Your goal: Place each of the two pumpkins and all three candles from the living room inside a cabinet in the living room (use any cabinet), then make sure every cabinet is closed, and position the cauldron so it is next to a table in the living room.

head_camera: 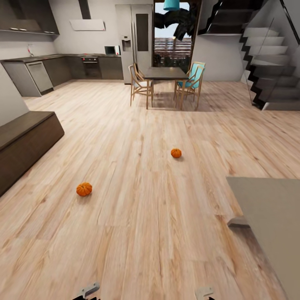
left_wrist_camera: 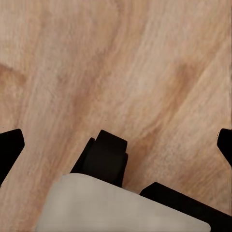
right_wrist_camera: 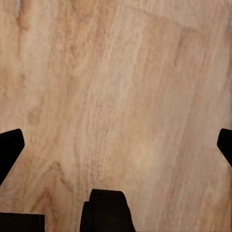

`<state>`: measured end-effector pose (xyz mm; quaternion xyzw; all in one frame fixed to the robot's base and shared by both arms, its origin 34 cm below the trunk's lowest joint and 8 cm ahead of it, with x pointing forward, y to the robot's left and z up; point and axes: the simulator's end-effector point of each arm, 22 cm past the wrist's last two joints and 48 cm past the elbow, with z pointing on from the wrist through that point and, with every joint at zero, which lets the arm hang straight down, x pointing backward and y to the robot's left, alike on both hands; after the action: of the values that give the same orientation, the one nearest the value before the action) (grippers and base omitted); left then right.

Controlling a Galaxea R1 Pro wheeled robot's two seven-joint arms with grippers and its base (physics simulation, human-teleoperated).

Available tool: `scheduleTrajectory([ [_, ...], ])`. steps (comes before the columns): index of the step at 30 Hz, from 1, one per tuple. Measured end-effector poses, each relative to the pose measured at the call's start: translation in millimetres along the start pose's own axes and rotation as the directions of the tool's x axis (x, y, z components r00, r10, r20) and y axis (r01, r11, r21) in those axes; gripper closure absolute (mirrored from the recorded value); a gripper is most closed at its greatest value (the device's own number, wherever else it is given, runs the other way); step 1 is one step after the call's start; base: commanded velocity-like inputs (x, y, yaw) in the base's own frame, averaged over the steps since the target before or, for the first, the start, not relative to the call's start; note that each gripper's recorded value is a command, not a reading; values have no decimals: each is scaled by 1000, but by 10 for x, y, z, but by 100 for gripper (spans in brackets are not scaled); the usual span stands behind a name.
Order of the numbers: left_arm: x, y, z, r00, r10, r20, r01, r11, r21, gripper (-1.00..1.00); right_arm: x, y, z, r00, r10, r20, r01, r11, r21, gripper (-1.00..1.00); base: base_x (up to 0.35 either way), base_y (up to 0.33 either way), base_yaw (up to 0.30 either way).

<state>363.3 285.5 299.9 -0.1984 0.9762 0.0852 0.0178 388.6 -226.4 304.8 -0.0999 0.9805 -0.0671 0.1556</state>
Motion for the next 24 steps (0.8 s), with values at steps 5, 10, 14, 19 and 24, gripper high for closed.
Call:
scheduleTrajectory([
  [5,2,2,0,1000,0,0,0,1000,0,-100,-6,-7,1,1000,2,2,-2,1000,1,-100,330,0,0],
  [10,2,2,0,1000,0,0,0,1000,0,-100,-5,-3,1,1000,0,1,0,1000,0,-100,330,0,0],
  [14,0,0,0,1000,0,0,0,1000,0,-100,-3,1,0,1000,0,1,0,1000,0,-100,330,0,0],
  [19,2,3,0,1000,0,0,0,1000,-1,-100,-3,2,0,1000,0,1,0,1000,0,-100,330,0,0],
  [24,0,7,1,1000,0,0,0,1000,-1,-100,-3,3,0,1000,0,1,0,1000,0,-100,330,0,0],
])
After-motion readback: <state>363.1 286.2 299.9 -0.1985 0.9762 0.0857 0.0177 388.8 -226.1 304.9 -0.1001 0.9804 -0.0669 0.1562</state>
